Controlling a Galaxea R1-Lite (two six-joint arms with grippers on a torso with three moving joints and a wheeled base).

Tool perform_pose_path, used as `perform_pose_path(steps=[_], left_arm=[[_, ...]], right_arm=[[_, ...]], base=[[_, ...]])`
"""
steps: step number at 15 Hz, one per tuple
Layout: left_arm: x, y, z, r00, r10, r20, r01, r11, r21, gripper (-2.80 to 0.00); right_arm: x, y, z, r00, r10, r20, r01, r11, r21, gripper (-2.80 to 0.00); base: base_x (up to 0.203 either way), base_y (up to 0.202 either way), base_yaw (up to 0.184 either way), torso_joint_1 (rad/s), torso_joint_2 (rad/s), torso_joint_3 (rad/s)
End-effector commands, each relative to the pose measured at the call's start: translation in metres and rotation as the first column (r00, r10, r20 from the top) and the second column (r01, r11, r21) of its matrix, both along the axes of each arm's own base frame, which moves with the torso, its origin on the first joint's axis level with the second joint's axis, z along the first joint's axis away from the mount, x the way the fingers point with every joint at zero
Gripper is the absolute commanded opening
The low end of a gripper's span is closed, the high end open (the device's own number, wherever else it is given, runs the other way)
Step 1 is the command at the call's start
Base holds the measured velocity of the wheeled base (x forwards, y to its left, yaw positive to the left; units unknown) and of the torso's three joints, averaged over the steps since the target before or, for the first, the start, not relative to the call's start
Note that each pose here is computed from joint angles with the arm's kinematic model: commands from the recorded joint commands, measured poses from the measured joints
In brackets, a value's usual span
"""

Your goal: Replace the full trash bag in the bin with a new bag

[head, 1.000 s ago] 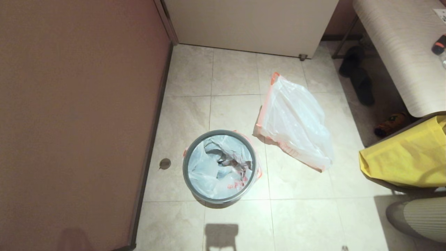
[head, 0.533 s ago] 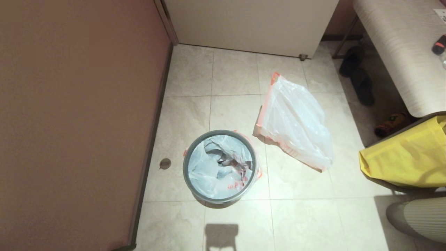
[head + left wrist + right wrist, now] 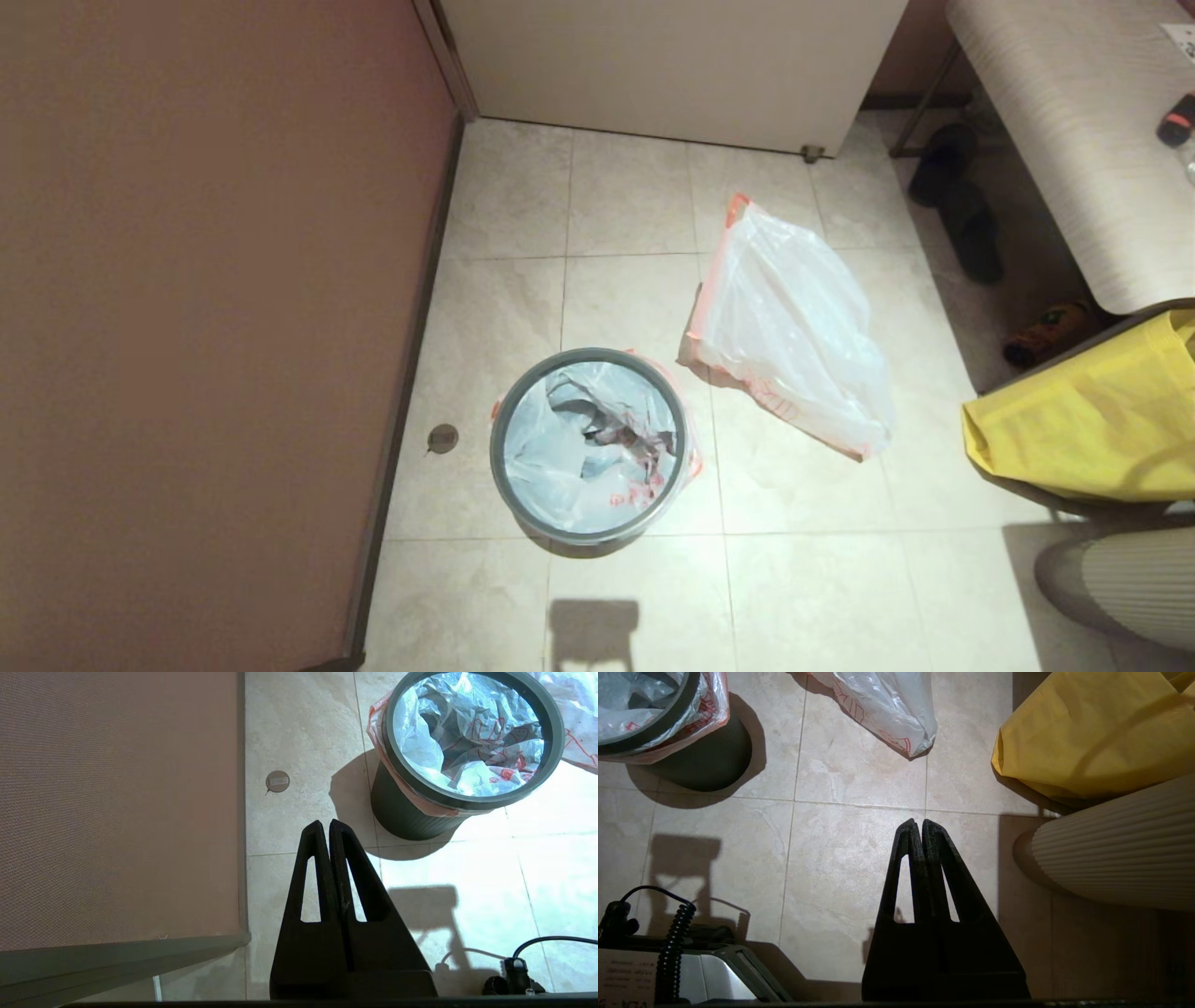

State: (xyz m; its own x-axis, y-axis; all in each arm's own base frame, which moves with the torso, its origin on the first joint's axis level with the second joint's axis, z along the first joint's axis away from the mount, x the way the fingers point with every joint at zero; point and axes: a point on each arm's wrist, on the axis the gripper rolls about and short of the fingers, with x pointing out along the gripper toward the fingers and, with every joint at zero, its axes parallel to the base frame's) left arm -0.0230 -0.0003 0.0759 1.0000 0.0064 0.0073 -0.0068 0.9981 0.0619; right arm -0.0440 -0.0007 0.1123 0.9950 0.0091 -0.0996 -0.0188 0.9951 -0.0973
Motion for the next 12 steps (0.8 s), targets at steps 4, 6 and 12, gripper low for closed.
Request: perform_pose_path(steps=[4, 6, 12], left_arm=[[0.000, 0.000, 0.000, 1.000, 0.001, -0.003, -0.001, 1.000, -0.016, -2.80], [0.000, 0.000, 0.000, 1.000, 0.002, -0.003, -0.002, 1.000, -0.017, -2.80], [0.000, 0.000, 0.000, 1.000, 0.001, -0.003, -0.001, 1.000, -0.017, -2.80]], right_arm=[[0.019, 0.000, -0.030, 0.994, -0.002, 0.106, 0.002, 1.000, 0.007, -2.80], [0.021, 0.000, -0.036, 0.996, 0.000, 0.089, -0.005, 0.999, 0.048, -2.80], [0.021, 0.000, -0.037, 0.996, -0.015, 0.087, 0.006, 0.995, 0.103, -2.80]], base=[[0.000, 0.000, 0.000, 0.000, 0.00, 0.000], [0.000, 0.000, 0.000, 0.000, 0.00, 0.000], [0.000, 0.000, 0.000, 0.000, 0.00, 0.000]])
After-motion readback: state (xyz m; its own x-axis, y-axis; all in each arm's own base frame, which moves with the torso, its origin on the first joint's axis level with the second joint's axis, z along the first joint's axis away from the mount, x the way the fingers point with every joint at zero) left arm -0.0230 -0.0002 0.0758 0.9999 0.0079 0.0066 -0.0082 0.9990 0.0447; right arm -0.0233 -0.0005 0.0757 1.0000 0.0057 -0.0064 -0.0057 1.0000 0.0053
